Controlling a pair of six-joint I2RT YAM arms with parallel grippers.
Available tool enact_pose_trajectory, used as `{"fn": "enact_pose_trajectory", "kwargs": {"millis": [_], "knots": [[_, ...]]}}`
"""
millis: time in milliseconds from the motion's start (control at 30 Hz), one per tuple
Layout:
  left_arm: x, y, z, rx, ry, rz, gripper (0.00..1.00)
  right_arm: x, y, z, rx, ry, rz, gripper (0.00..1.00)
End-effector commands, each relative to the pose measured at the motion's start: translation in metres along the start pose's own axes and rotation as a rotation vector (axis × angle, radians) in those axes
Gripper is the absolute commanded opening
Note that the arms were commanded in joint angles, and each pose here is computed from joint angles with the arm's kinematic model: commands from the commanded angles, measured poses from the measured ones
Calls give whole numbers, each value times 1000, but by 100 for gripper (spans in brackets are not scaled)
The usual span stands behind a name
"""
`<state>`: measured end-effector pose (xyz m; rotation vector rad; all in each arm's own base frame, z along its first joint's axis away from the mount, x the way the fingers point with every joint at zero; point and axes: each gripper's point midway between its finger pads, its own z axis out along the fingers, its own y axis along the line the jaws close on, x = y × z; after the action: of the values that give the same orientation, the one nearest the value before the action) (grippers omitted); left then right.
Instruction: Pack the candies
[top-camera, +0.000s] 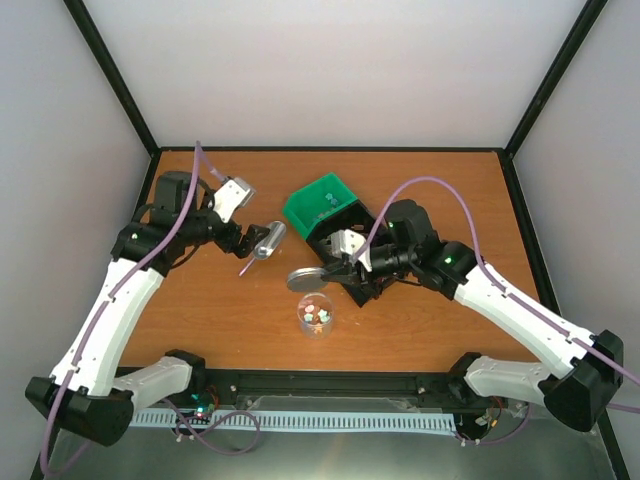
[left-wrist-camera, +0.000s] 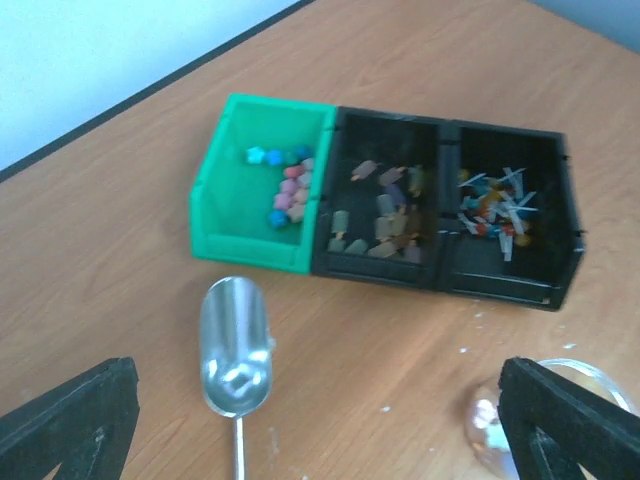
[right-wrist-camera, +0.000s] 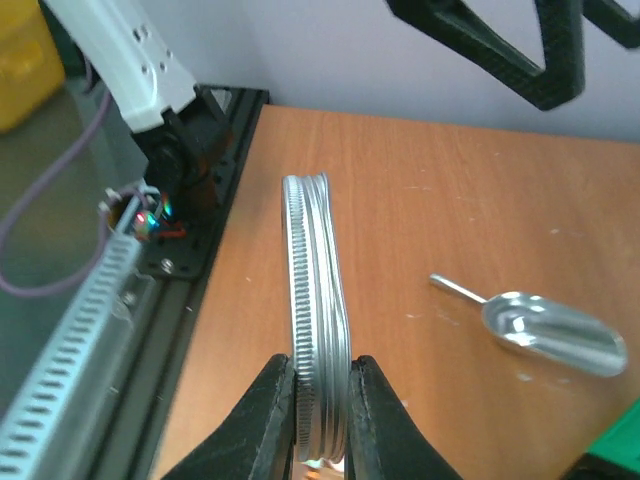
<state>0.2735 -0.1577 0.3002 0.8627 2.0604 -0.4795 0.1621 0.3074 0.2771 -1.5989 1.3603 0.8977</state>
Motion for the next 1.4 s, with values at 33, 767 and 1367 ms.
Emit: {"fn": "enact_pose_trajectory", "kwargs": {"millis": [33, 767, 1367], "knots": [[8, 30, -17, -229, -16, -25, 100, -2, 10, 6, -124, -57, 377, 3], [111, -93, -5, 281, 157, 294, 88, 57, 18, 59, -452, 205, 940, 3], [148, -118, 41, 255, 287, 580, 81, 103, -7, 57, -374, 188, 1146, 3]]}}
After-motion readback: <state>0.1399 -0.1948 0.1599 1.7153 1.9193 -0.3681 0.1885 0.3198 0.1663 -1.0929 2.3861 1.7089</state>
